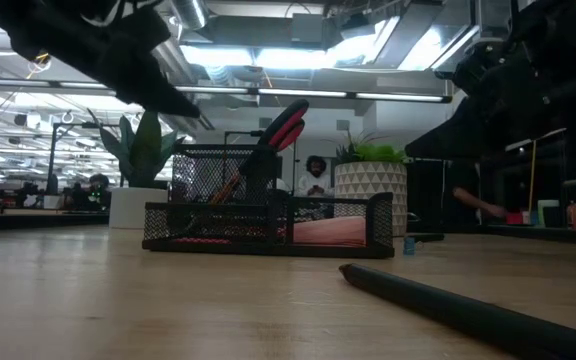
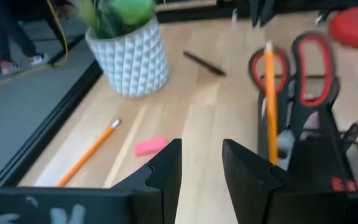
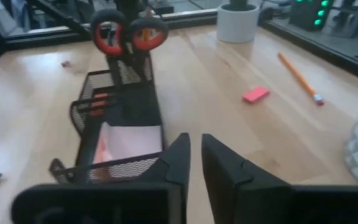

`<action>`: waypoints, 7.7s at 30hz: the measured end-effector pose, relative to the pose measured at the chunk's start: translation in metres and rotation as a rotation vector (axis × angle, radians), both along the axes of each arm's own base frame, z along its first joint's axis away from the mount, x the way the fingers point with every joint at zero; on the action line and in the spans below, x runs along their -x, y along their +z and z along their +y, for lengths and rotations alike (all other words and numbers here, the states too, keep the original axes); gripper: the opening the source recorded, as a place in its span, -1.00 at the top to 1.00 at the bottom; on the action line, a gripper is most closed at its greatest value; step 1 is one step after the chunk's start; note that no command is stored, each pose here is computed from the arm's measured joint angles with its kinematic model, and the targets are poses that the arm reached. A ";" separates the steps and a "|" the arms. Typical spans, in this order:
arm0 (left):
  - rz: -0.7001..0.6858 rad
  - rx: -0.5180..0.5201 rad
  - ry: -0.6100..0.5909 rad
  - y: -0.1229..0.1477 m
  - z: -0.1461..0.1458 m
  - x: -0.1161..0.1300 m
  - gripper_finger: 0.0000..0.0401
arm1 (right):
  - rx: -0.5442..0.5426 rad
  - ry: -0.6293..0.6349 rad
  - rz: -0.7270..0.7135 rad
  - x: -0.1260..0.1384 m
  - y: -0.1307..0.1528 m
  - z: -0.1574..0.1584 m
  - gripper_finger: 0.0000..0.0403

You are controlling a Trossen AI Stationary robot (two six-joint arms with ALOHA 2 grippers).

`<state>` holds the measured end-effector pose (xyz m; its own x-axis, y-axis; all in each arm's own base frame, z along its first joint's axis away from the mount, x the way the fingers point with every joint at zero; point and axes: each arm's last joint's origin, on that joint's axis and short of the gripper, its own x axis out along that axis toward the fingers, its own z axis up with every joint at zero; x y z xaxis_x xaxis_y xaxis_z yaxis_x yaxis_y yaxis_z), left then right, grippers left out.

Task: Pick and place office supplies into organizer
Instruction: Put the top black pen into the desk organizer

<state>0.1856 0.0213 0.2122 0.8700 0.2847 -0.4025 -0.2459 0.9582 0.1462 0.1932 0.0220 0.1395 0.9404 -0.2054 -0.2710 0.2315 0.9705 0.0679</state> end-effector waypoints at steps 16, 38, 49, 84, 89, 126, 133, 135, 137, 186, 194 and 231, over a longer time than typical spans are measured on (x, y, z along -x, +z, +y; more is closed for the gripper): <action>0.016 -0.028 0.107 -0.001 0.036 0.008 0.51 | -0.021 -0.067 0.002 -0.001 0.001 -0.040 0.70; -0.042 -0.204 0.113 -0.008 0.073 -0.011 0.52 | 0.038 -0.017 0.602 -0.046 0.087 -0.049 0.87; 0.032 -0.084 0.085 -0.024 0.074 -0.013 0.52 | 0.108 0.026 0.738 -0.039 0.095 -0.054 0.67; -0.027 0.089 -0.162 -0.027 0.067 -0.017 0.51 | 0.250 0.369 1.166 -0.072 -0.005 -0.093 0.27; -0.027 0.088 -0.161 -0.027 0.067 -0.017 0.51 | 0.159 0.404 1.158 -0.069 -0.012 -0.105 0.27; -0.032 0.017 -0.108 -0.024 0.069 -0.018 0.51 | -0.224 0.122 1.059 -0.068 -0.013 -0.114 0.92; -0.019 -0.034 -0.131 -0.024 0.069 -0.018 0.51 | -0.231 0.076 0.959 -0.074 0.004 -0.103 0.92; -0.016 -0.044 -0.136 -0.024 0.069 -0.018 0.51 | -0.225 0.078 0.909 -0.075 0.015 -0.100 0.92; -0.017 -0.056 -0.140 -0.024 0.069 -0.018 0.51 | -0.205 0.077 0.880 -0.075 0.022 -0.097 0.92; -0.192 -0.157 -0.306 -0.007 0.076 -0.018 0.51 | 0.213 0.204 -0.412 -0.138 0.082 -0.056 0.93; -0.184 -0.155 -0.281 -0.007 0.081 -0.015 0.51 | 0.156 0.248 -0.489 -0.165 0.068 -0.040 0.90; -0.178 -0.183 -0.276 -0.007 0.083 -0.014 0.51 | 0.094 0.293 -0.420 -0.206 0.022 -0.020 0.93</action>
